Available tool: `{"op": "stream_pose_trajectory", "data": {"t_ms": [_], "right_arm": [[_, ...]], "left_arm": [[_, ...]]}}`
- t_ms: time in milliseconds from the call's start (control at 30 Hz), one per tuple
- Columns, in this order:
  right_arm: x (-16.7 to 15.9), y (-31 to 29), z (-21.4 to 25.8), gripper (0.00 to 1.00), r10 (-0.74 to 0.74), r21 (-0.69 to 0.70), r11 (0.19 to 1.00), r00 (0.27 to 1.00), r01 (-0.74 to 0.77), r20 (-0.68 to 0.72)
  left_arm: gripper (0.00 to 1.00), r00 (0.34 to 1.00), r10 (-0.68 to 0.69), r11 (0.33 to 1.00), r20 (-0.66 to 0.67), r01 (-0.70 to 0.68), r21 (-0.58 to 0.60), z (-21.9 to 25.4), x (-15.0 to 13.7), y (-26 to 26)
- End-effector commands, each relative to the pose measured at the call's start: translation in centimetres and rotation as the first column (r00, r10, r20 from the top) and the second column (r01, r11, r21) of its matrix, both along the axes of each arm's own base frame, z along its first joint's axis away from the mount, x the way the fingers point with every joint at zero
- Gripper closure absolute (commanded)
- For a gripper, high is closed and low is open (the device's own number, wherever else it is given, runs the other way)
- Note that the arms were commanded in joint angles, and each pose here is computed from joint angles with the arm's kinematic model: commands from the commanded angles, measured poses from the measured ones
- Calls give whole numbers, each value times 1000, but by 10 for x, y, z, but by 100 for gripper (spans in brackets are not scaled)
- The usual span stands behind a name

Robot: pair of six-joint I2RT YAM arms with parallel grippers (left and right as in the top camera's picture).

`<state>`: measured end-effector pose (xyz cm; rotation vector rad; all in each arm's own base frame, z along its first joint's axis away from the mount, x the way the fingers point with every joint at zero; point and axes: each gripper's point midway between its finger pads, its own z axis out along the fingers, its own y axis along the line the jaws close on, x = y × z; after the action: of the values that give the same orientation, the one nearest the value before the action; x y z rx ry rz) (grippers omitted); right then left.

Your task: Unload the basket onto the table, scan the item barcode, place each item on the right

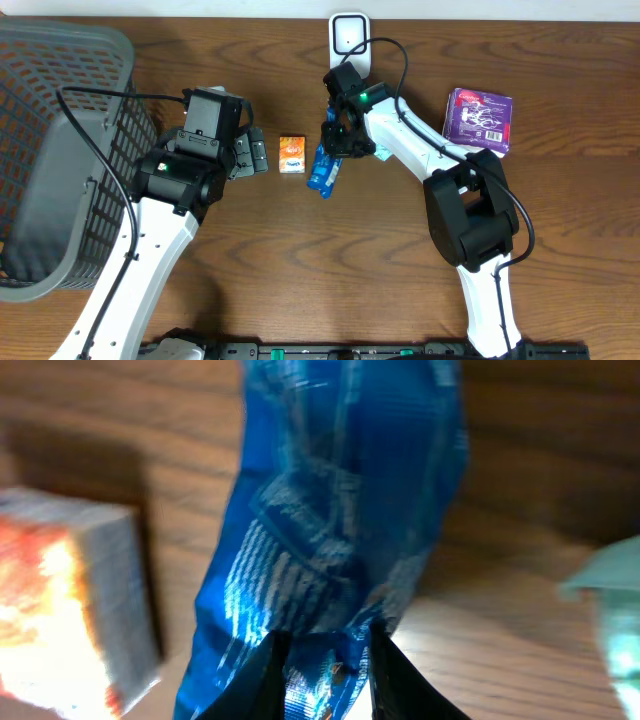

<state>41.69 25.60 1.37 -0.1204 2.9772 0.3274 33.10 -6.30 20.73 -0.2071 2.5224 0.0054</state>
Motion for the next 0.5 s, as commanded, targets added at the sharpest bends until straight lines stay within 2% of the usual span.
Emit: {"op": "stream_pose_trajectory", "data": {"t_ms": [0, 267, 467], "right_arm": [[16, -31, -4, 78, -59, -145, 987, 995, 70, 83], [39, -43, 9, 78, -49, -140, 988, 988, 70, 143], [46, -34, 41, 70, -29, -111, 993, 989, 46, 148]], "left_arm": [[2, 1000, -11, 1000, 0, 11, 16, 1, 1, 2], [2, 1000, -11, 1000, 0, 11, 16, 1, 1, 2], [2, 1000, -11, 1000, 0, 11, 16, 1, 1, 2]]}}
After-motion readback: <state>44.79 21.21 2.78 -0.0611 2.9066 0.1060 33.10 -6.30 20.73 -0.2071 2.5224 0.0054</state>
